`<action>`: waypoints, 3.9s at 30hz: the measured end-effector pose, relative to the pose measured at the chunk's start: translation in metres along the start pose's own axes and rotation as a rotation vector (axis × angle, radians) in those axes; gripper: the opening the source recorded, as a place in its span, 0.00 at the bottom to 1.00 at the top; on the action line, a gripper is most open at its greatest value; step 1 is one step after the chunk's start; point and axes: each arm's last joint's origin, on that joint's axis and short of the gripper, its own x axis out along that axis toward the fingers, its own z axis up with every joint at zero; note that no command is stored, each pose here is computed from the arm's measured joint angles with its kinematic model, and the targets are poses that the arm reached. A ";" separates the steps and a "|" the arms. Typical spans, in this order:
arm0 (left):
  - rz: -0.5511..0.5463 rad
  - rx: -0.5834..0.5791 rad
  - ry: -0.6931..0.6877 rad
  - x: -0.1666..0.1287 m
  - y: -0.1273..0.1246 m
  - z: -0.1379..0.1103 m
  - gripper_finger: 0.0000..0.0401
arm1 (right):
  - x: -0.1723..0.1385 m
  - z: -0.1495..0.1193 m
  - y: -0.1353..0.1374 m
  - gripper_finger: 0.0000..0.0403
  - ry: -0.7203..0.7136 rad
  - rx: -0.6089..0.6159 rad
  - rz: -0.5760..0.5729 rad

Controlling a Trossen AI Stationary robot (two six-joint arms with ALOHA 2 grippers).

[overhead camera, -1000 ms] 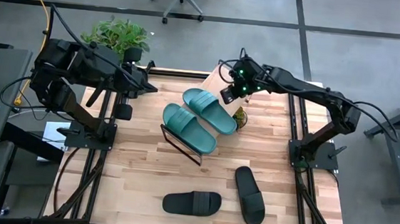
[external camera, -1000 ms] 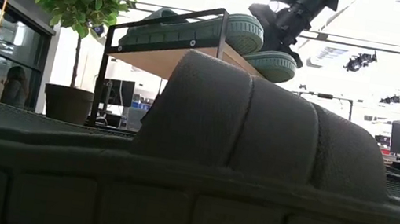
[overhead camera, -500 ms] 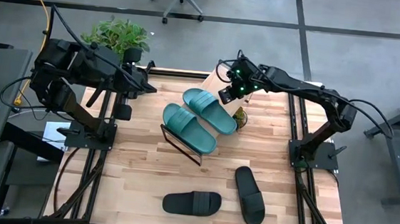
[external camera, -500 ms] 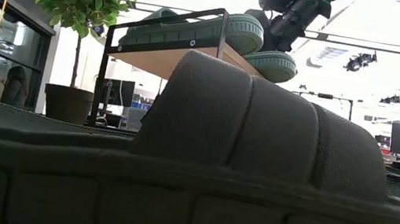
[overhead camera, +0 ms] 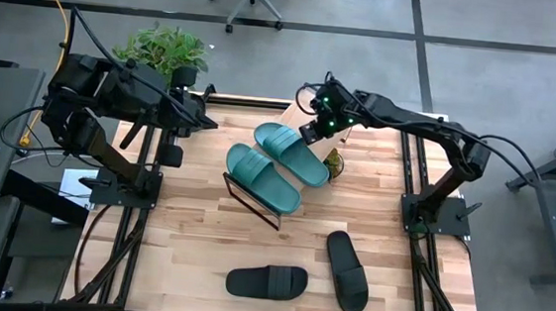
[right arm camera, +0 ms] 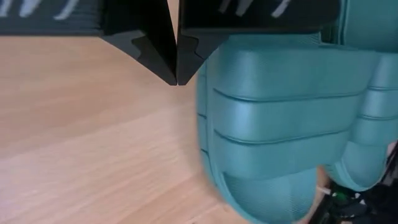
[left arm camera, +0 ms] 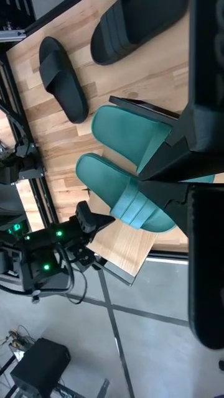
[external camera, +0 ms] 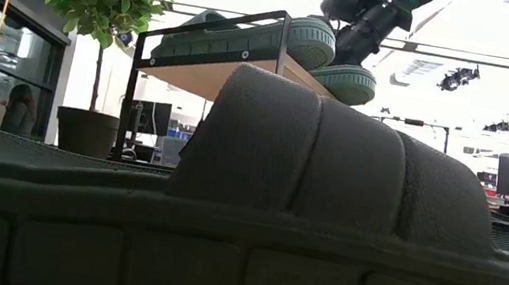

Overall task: Pick and place slides into the shelf
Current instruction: Put the blue slide on the shelf

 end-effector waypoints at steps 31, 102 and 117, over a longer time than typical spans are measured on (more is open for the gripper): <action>-0.006 0.001 0.003 0.000 0.000 0.000 0.00 | 0.011 0.001 0.015 0.00 -0.052 0.004 0.043; -0.014 0.022 0.019 0.000 -0.001 -0.002 0.00 | -0.036 -0.098 0.069 0.00 0.280 -0.129 -0.225; -0.015 0.025 0.018 0.000 -0.001 -0.002 0.00 | -0.023 -0.098 0.076 0.00 0.269 -0.121 -0.177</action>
